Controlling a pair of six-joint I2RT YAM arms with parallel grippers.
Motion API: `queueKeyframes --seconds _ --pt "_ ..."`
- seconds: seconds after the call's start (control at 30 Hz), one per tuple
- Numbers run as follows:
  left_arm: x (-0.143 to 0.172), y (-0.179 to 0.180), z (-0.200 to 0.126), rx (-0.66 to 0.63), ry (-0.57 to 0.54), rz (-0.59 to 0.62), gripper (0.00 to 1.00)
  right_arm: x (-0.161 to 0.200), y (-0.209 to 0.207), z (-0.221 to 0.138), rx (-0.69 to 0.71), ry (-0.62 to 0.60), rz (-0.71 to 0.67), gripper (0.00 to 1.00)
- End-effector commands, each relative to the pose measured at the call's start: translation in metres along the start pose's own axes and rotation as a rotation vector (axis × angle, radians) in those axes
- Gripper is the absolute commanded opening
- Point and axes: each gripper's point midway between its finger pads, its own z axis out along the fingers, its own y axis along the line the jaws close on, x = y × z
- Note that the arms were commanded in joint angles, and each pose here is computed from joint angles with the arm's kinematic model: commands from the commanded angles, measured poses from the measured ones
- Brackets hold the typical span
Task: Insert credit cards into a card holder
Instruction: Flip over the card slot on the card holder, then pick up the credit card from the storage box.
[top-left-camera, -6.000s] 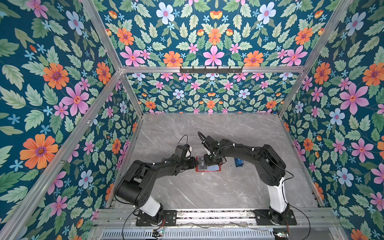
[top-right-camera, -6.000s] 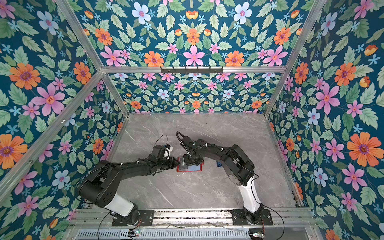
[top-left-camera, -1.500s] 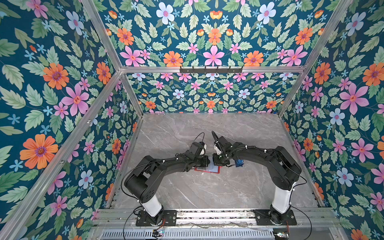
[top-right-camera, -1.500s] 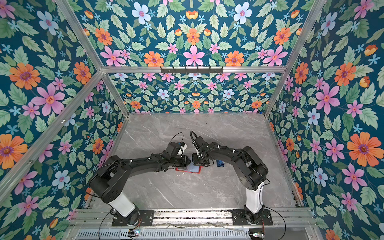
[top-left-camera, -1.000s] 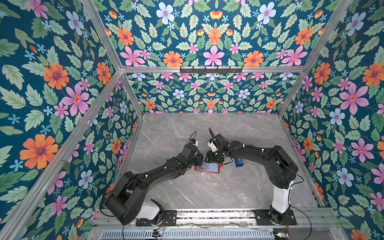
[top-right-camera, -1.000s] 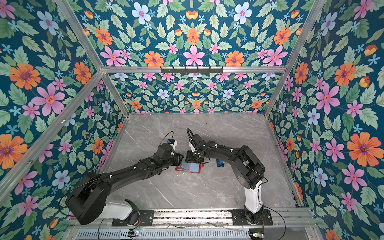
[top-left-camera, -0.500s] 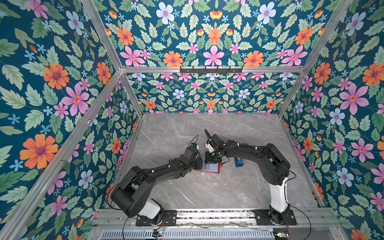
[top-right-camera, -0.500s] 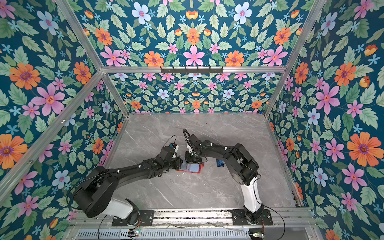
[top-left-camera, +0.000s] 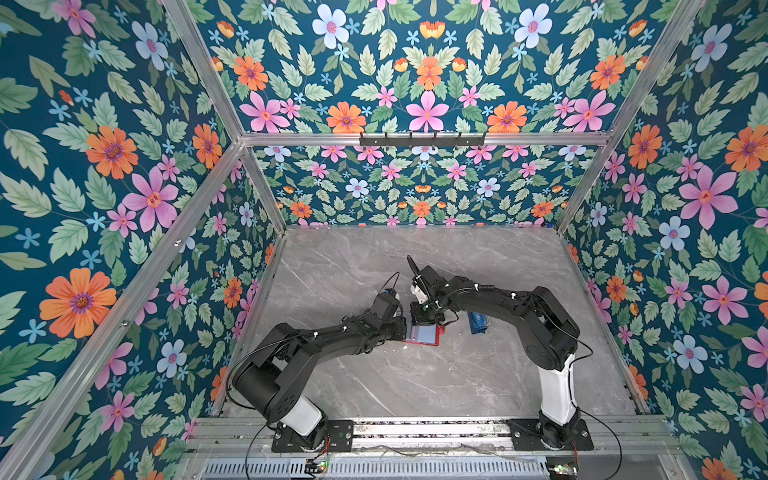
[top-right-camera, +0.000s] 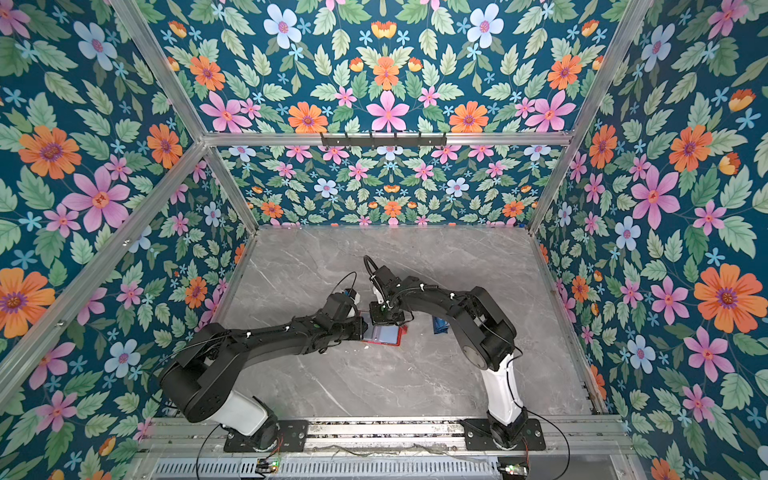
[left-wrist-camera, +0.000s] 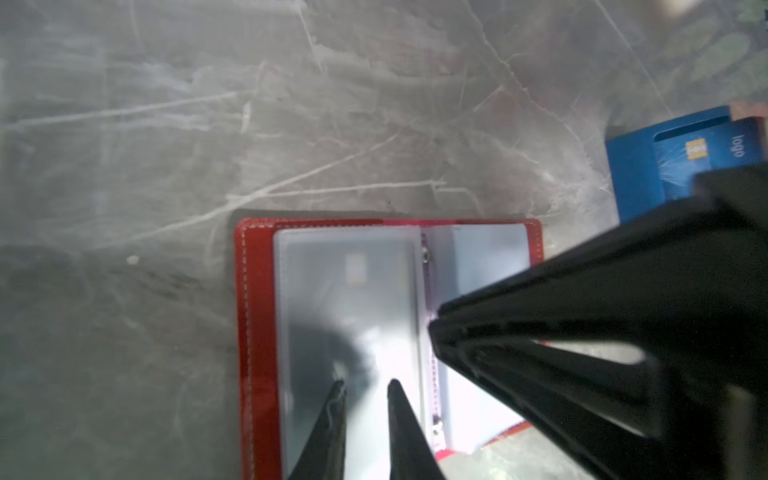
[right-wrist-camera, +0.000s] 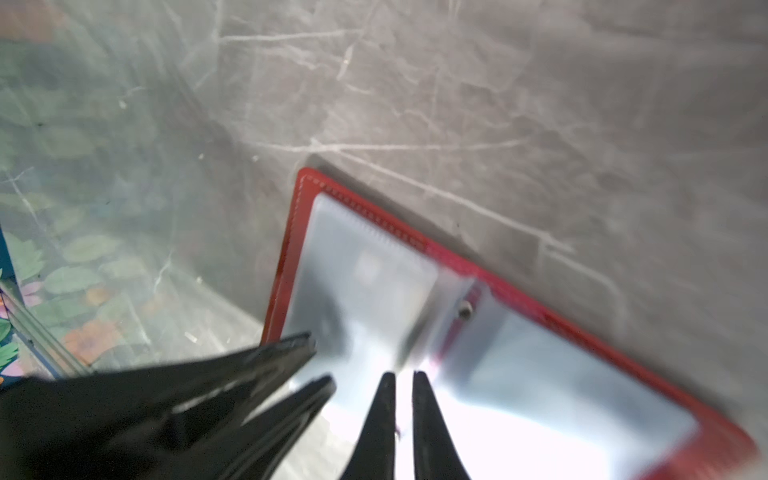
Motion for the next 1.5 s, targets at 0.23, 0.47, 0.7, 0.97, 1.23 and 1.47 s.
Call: queueKeyframes --seconds 0.23,0.47,0.7,0.97,1.23,1.47 --pt "-0.032 -0.043 -0.014 0.092 -0.037 0.062 0.23 -0.001 -0.033 -0.07 0.101 -0.133 0.028 0.21" --pt "-0.045 -0.096 0.001 0.182 -0.007 0.127 0.25 0.007 -0.079 -0.115 0.18 -0.193 0.094 0.25" --pt "-0.049 -0.146 0.029 0.285 0.054 0.162 0.3 0.019 -0.123 -0.139 0.233 -0.219 0.178 0.31" --pt "-0.043 -0.172 0.068 0.33 0.13 0.15 0.36 0.027 -0.16 -0.145 0.257 -0.215 0.248 0.42" --pt "-0.036 -0.185 0.093 0.367 0.186 0.132 0.39 0.025 -0.173 -0.132 0.249 -0.175 0.264 0.49" --pt "-0.032 -0.188 0.107 0.373 0.212 0.113 0.39 0.02 -0.18 -0.124 0.248 -0.161 0.278 0.48"
